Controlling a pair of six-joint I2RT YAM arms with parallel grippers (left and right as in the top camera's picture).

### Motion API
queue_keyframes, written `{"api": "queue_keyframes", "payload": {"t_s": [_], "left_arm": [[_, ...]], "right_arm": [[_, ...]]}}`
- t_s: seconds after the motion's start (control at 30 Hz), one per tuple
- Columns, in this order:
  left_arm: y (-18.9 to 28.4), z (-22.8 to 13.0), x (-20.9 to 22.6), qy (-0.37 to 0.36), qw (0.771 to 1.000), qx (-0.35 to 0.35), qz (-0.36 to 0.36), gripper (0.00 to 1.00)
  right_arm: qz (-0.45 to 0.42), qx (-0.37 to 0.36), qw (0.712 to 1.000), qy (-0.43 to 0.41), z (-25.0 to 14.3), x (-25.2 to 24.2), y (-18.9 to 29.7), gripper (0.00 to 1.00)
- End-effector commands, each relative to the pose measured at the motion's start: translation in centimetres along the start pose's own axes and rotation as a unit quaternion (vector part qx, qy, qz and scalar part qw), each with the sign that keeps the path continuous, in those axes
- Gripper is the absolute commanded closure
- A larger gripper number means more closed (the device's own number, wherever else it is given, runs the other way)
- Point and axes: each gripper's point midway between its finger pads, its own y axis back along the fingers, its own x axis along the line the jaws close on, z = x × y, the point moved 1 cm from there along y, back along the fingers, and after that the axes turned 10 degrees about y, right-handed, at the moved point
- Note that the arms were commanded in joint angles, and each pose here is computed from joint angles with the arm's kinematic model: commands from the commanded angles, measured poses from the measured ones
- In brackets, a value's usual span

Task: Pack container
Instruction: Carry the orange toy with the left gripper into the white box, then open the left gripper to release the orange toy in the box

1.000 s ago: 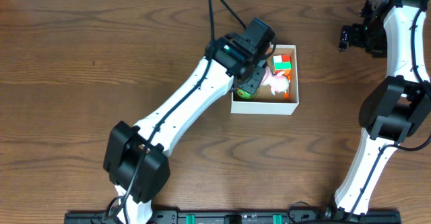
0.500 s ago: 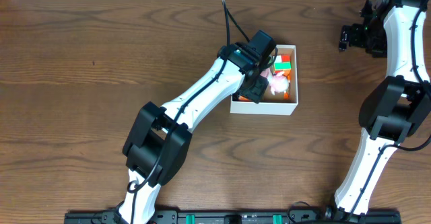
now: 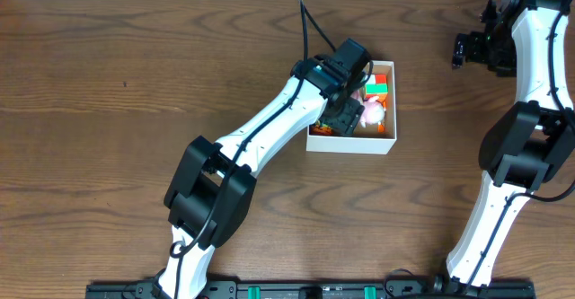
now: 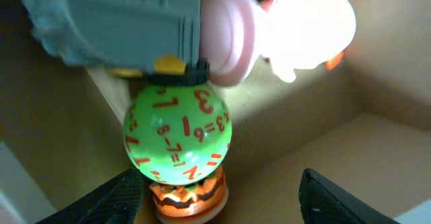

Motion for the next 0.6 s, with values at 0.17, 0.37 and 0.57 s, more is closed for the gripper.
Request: {"api": "queue_keyframes", "payload": {"t_s": [0.17, 0.37, 0.57], "left_arm": [[10.2, 5.3, 0.3, -0.017, 0.989, -0.143, 0.037, 0.09], [19.0, 3.2, 7.6, 0.065, 0.958, -0.195, 0.200, 0.02], [24.5, -2.1, 13.6, 0.156, 0.943, -0.161, 0.247, 0.02]], "right_arm": [[-0.001, -0.005, 1.000, -0.010, 0.0, -0.3, 0.4, 0.01], [-0.001, -0.005, 1.000, -0.011, 0.0, -0.3, 0.4, 0.01], [-0.001, -0.005, 1.000, -0.010, 0.0, -0.3, 0.4, 0.01]]}}
